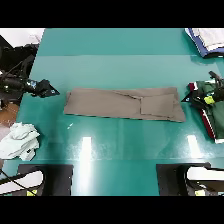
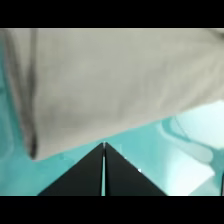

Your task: Fold the shirts.

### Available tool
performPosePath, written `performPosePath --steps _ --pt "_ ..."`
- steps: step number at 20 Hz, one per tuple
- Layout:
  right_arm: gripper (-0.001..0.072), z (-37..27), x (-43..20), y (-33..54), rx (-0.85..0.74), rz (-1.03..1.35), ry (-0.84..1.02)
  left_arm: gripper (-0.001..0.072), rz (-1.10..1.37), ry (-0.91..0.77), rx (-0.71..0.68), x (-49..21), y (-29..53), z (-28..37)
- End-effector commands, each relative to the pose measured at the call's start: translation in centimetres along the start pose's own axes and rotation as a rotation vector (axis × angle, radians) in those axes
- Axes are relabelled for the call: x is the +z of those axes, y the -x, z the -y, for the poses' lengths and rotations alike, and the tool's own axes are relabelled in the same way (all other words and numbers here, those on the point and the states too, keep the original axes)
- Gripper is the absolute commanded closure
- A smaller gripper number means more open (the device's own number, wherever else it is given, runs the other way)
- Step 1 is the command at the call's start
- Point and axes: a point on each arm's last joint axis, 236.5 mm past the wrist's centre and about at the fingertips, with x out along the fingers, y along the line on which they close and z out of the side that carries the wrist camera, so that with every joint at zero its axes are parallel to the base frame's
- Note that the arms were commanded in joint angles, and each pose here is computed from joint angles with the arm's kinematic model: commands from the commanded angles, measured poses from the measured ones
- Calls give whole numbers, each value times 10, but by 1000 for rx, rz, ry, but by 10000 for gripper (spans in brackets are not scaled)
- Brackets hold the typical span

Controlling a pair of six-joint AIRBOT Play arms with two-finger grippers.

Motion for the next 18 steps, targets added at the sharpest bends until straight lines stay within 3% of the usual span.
performPosePath --steps 1,6,8,11,13,16,18 --pt "21 3 3 -19 107 -14 6 685 -65 -63 -30 -13 -17 27" --pt "54 -3 7 -46 220 -36 -8 685 -82 -160 -48 -18 -45 66" --pt "143 -13 12 -48 281 -23 0 685 -51 -189 -43 -12 -54 77" --pt "166 -20 12 -50 292 -23 17 685 -6 -177 -39 -4 -65 90" --pt "269 -29 10 -54 295 -37 48 685 -6 -196 -43 -5 -72 99" --pt "291 -46 5 -65 295 -64 123 685 -32 -211 -55 -14 -82 109" --pt "568 -52 3 -67 297 -70 157 685 -52 -201 -58 -19 -89 113"
